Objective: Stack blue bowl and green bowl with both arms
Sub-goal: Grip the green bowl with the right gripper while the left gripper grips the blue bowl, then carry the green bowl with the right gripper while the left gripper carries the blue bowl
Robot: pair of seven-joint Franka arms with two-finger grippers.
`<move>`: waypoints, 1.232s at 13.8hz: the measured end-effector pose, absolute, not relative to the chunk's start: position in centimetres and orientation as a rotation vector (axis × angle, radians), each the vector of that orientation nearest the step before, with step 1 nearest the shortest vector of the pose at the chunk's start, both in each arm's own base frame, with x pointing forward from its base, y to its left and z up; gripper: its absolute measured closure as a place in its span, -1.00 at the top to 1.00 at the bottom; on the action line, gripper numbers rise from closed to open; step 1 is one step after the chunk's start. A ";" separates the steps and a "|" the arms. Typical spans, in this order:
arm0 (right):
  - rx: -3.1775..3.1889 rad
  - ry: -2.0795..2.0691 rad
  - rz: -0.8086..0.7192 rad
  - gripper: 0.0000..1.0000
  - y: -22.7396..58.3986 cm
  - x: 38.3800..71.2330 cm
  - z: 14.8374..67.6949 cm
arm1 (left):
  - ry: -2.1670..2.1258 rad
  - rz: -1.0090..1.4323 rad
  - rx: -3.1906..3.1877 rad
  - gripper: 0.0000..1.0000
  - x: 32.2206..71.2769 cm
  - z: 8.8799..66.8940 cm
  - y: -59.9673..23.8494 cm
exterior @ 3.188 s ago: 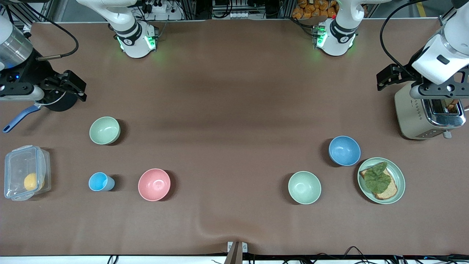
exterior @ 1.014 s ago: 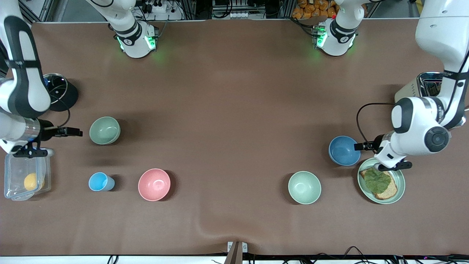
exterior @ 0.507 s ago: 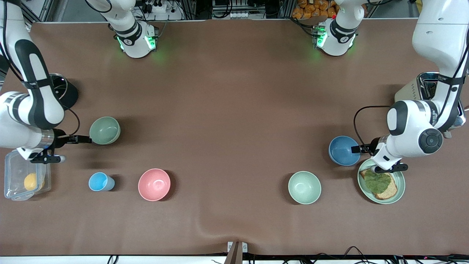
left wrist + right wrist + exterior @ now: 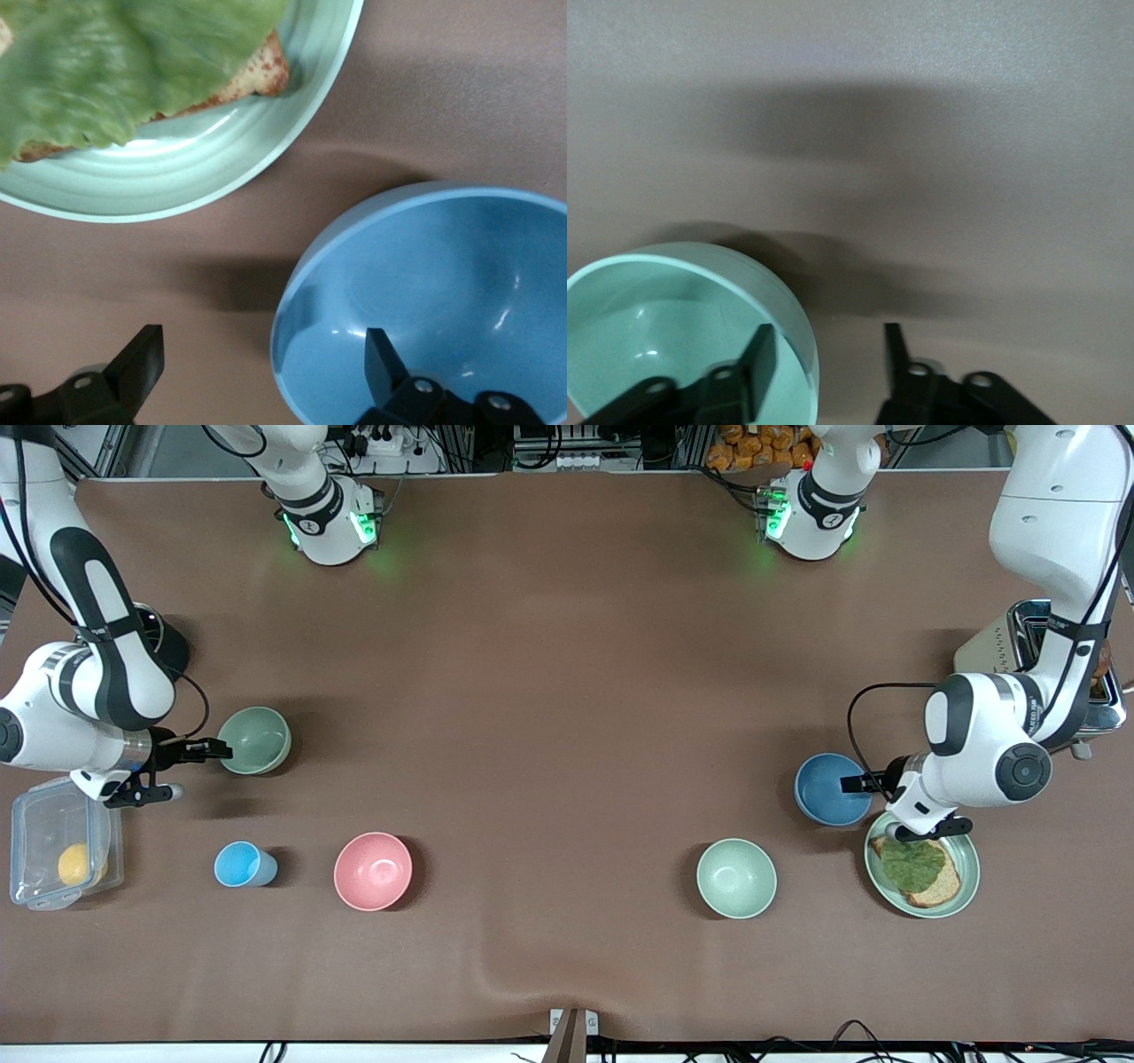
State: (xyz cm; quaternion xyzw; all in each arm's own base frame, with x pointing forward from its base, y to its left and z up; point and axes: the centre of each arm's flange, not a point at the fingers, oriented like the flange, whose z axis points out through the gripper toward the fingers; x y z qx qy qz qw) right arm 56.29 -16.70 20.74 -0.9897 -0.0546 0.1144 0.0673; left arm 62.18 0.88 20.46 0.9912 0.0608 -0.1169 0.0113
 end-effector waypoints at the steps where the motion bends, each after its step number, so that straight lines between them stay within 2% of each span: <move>1: -2.981 -0.173 0.343 -0.25 -16.6 56.3 20.8 | 0.191 -0.366 3.091 1.00 62.2 20.4 0.8; 3: -2.978 -0.188 0.340 -0.73 -16.0 56.5 20.8 | 0.192 -0.368 3.091 0.64 62.1 20.3 0.8; 4: -2.973 -0.193 0.342 -0.90 -15.7 56.6 21.0 | 0.193 -0.368 3.091 0.39 62.1 20.3 0.8; 9: -2.892 -0.136 0.408 -0.92 -12.8 57.6 23.9 | 0.195 -0.366 3.091 -0.69 62.2 20.3 0.9; 10: -2.886 -0.117 0.418 -0.92 -12.2 57.8 24.8 | 0.200 -0.355 3.087 -0.85 62.3 20.6 0.9; 14: -2.873 -0.059 0.443 -0.92 -7.3 58.2 28.4 | 0.208 -0.327 3.094 -0.89 62.6 23.6 1.1; 17: -2.853 -0.036 0.425 -0.92 -3.5 58.5 30.5 | 0.225 -0.258 3.055 -0.89 62.9 28.8 -1.9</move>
